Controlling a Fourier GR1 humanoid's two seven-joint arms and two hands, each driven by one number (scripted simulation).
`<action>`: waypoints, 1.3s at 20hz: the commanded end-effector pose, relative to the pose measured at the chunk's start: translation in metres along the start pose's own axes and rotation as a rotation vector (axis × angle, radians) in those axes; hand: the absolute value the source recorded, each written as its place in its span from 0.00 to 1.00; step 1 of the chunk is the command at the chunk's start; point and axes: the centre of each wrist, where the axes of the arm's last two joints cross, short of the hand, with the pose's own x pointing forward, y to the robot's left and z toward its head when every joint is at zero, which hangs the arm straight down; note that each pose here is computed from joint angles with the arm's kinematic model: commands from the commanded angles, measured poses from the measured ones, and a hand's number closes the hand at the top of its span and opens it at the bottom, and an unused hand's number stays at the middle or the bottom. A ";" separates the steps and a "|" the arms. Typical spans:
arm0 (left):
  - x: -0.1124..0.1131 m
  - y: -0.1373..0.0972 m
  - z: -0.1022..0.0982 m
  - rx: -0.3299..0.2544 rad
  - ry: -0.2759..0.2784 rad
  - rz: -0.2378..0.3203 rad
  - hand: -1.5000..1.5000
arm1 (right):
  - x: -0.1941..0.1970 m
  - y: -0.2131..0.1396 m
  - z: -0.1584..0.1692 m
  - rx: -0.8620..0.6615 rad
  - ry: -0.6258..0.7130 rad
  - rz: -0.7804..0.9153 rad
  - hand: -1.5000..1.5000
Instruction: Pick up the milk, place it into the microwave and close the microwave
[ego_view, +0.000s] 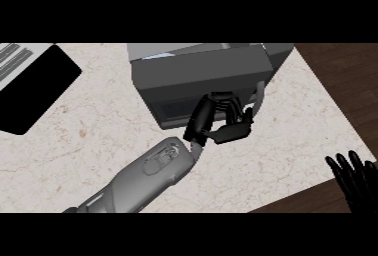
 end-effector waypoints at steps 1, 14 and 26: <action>0.006 0.008 -0.016 0.048 -0.033 0.008 1.00 | 0.007 0.000 -0.004 0.042 -0.027 -0.033 0.00; 0.011 0.019 -0.035 0.111 -0.065 0.040 1.00 | 0.025 0.001 -0.012 0.091 -0.039 -0.077 0.00; 0.008 0.021 -0.037 0.137 -0.094 0.049 1.00 | 0.047 -0.001 -0.020 0.136 -0.062 -0.062 0.00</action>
